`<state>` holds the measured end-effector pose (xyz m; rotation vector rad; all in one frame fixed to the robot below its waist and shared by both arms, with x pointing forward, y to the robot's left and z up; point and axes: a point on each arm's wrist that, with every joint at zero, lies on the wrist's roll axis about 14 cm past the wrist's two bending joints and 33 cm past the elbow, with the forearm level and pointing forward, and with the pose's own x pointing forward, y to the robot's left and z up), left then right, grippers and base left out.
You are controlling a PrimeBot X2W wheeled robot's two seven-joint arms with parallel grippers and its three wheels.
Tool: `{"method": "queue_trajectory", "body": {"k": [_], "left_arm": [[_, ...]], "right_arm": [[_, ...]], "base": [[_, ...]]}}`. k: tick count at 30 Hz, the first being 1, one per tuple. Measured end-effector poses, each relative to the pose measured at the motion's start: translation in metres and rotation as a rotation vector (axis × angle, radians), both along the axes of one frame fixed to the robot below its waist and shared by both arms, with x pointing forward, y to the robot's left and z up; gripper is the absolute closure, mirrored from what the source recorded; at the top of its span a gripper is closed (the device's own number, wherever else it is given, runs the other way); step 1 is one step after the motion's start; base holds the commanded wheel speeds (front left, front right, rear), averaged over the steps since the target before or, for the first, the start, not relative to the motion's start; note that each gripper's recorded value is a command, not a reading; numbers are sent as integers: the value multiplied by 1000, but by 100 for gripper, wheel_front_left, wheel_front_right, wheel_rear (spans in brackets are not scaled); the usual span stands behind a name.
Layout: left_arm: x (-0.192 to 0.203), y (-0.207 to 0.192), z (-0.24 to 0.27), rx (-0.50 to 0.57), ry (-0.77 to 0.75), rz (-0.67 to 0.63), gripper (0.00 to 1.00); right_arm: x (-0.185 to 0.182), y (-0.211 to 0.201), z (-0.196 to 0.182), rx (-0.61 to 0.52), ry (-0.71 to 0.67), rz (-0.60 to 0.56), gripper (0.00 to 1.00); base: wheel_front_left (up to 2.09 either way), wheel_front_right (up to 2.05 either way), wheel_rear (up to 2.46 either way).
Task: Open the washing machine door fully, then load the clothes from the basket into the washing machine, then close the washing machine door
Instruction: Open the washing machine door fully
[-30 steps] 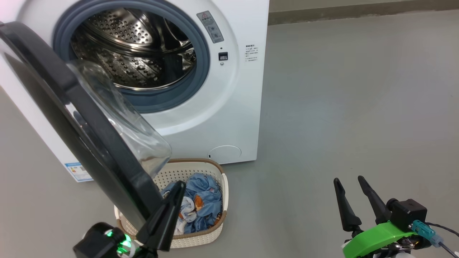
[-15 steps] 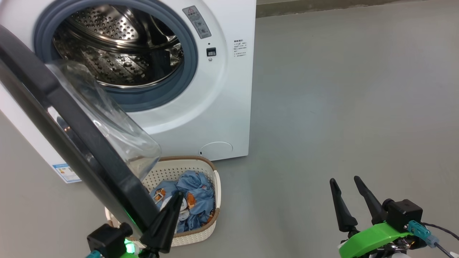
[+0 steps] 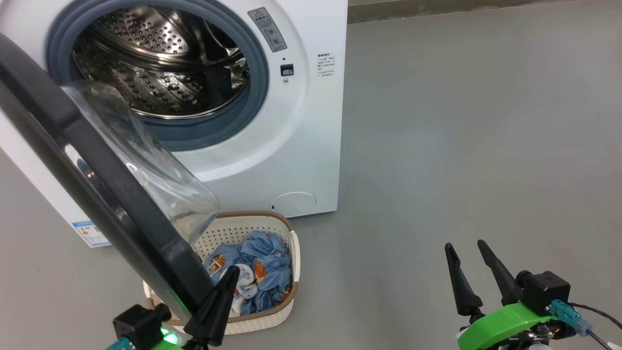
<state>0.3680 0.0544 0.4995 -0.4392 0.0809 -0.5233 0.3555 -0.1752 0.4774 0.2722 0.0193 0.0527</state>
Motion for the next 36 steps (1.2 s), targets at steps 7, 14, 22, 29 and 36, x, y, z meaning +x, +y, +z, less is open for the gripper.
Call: {"method": "queue_trajectory", "body": {"k": [7, 14, 22, 29, 36], "left_arm": [[3, 6, 4, -17, -9, 30, 100], [1, 15, 5, -21, -13, 54, 100], [-6, 32, 3, -21, -9, 104, 100], [-13, 56, 0, -18, -5, 178, 100], [-22, 96, -3, 12, 3, 288, 100]], "right_arm": [[1, 5, -1, -1, 5, 15, 0], [3, 13, -2, -2, 6, 40, 0], [8, 27, -2, -3, 6, 84, 0], [15, 43, -2, -3, 7, 131, 0], [23, 62, -1, 0, 4, 185, 0]], "base": [[0, 0, 0], [0, 0, 0], [0, 0, 0], [0, 0, 0], [0, 0, 0]]}}
